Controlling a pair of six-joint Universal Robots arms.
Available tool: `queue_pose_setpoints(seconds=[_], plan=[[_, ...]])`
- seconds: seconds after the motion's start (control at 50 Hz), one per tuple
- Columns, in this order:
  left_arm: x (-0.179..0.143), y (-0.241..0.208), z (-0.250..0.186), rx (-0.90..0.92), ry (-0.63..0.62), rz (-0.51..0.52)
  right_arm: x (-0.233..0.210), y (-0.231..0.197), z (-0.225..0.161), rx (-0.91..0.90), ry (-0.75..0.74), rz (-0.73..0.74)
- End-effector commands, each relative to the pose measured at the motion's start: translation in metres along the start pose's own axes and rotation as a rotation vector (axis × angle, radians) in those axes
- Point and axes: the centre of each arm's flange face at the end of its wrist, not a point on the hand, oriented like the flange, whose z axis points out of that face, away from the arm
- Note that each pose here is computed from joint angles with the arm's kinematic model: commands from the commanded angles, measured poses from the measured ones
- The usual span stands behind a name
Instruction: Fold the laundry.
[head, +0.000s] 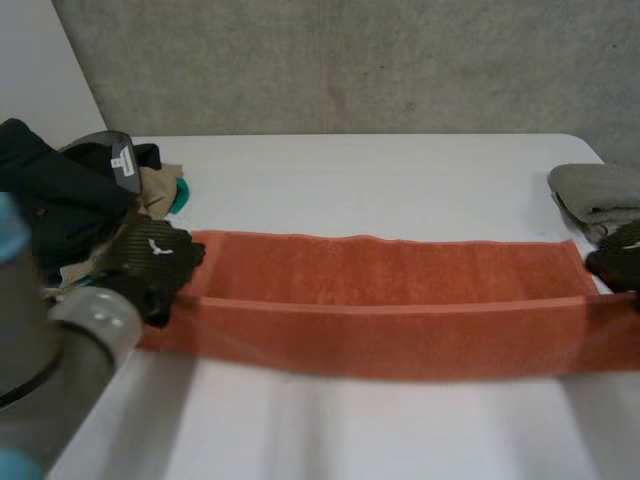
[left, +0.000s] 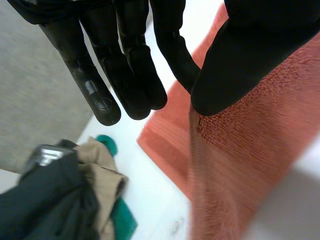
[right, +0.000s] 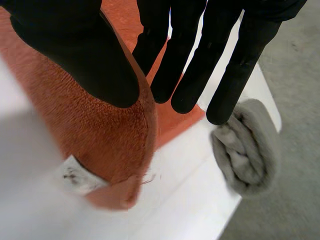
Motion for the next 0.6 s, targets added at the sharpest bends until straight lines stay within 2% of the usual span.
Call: queue_pose_setpoints(seconds=[0.02,0.1,0.18,0.2,0.22,0.26,0.28,0.36,0.46,0.6], plan=[[0.018,0.01,0.074,-0.034,0.017,0.003,-0.006,-0.006,0.058,-0.031,0.098,-0.048],[0.008,-0.008,0.115,0.031,-0.038,0.031,0.009,-0.015,0.09,0.011,0.193,-0.064],[-0.024,-0.055,0.142,0.189,-0.17,0.086,0.045,-0.048,0.111,0.16,0.378,-0.071],[-0.033,-0.067,0.145,0.227,-0.209,0.09,0.065,-0.064,0.112,0.24,0.482,-0.062],[-0.058,-0.094,0.147,0.315,-0.306,0.082,0.076,-0.074,0.111,0.288,0.541,-0.056],[-0.081,-0.122,0.144,0.423,-0.403,0.063,0.1,-0.091,0.106,0.388,0.665,-0.039],[-0.102,-0.149,0.135,0.528,-0.495,0.043,0.119,-0.11,0.096,0.499,0.778,-0.014],[-0.139,-0.19,0.112,0.718,-0.667,-0.006,0.149,-0.144,0.062,0.734,0.974,0.044],[-0.156,-0.205,0.093,0.803,-0.733,-0.042,0.15,-0.153,0.049,0.79,0.987,0.072],[-0.134,-0.166,0.112,0.689,-0.598,-0.107,0.121,-0.153,0.057,0.749,0.855,0.106]])
